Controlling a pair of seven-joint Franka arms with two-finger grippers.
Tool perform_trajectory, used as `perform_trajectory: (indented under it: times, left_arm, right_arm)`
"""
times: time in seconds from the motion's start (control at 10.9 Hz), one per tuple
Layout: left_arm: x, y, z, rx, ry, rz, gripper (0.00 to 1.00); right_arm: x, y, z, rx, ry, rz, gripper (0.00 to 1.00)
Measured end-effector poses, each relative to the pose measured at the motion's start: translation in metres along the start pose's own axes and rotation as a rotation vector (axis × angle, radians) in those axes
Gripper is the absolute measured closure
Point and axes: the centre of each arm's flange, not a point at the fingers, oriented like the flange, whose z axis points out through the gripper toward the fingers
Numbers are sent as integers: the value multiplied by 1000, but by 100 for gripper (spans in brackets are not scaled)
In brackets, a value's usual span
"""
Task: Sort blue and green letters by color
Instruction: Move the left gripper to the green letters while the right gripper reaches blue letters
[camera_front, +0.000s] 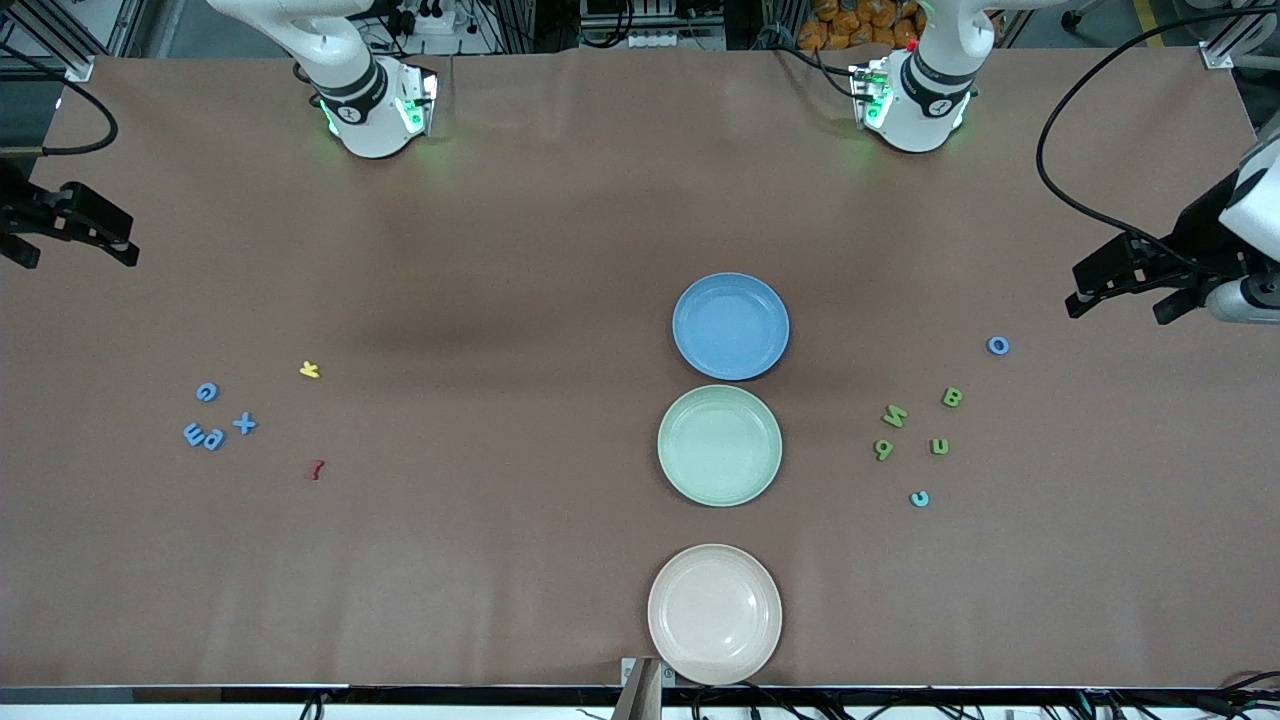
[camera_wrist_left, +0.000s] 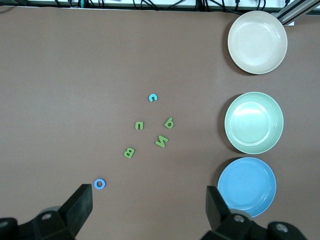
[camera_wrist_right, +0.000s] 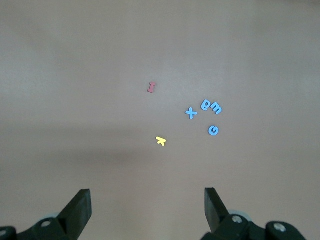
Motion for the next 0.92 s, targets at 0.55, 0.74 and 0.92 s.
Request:
perform_trajectory:
  times: [0.55, 0.74, 0.92]
  left_arm:
    - [2, 0, 14, 0, -27, 0, 0]
    - [10, -4, 48, 23, -80, 4, 0]
    - [25, -8, 96, 69, -114, 25, 0]
  right_arm:
    - [0, 0, 1, 0, -2, 0, 0]
    - [0, 3, 8, 1, -17, 5, 0]
    - [-1, 11, 19, 2, -39, 19, 0]
